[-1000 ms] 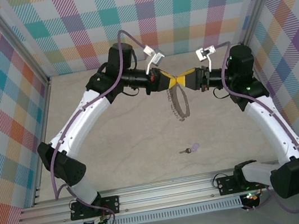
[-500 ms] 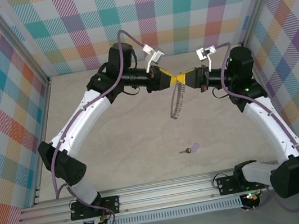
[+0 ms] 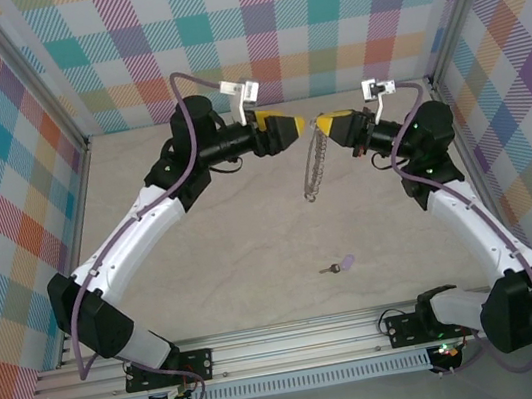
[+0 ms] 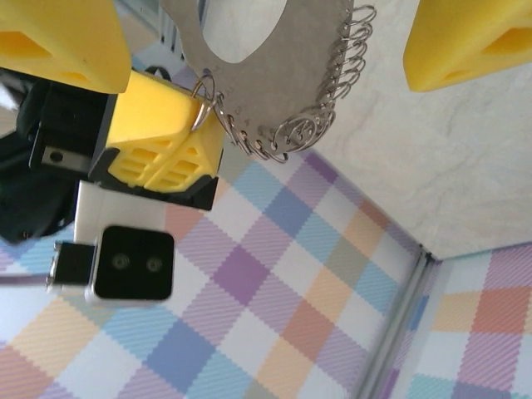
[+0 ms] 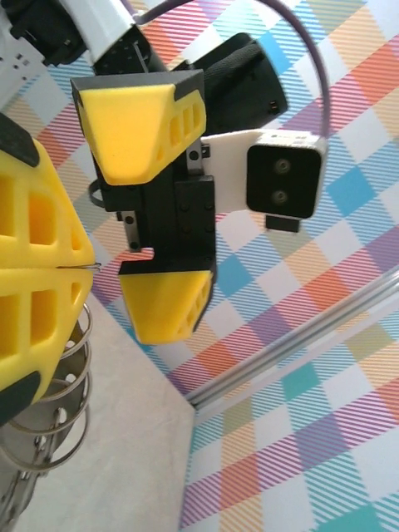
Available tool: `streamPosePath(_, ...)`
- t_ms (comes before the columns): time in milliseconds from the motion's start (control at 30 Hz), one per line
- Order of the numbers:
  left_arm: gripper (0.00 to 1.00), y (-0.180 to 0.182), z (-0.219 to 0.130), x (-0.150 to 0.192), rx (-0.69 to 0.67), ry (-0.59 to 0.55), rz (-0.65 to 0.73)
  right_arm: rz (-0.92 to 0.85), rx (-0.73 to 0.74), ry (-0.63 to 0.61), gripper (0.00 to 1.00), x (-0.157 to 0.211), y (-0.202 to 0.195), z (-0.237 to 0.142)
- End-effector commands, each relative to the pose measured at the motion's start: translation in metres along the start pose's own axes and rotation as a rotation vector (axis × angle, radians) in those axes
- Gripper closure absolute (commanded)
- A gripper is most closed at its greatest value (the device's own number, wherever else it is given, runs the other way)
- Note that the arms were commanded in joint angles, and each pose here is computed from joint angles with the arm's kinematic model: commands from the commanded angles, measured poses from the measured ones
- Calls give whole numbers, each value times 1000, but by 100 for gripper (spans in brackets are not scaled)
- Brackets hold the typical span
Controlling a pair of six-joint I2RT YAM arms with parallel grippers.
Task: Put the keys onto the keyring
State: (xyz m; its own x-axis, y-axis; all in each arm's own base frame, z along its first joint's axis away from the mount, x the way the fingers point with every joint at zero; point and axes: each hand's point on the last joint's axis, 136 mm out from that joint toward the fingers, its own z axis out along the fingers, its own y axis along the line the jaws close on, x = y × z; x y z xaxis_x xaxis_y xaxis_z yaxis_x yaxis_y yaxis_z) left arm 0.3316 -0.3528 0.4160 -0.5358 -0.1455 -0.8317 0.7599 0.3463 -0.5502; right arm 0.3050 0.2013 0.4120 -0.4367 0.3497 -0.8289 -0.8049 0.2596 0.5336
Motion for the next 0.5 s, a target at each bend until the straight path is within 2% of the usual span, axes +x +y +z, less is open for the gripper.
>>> streamPosePath(0, 23, -5, -6, -28, 28, -146, -68, -92, -67, -157, 100, -34, 22, -5)
streamPosePath(100, 39, -4, -1, -28, 61, -163, -106, -74, -78, -196, 100, -40, 21, -4)
streamPosePath(267, 57, -10, 5, -31, 135, -191, -139, -38, -100, -246, 100, -48, 18, -3)
streamPosePath(467, 60, -17, 11, -30, 180, -198, -154, -5, -109, -268, 100, -49, 11, 1)
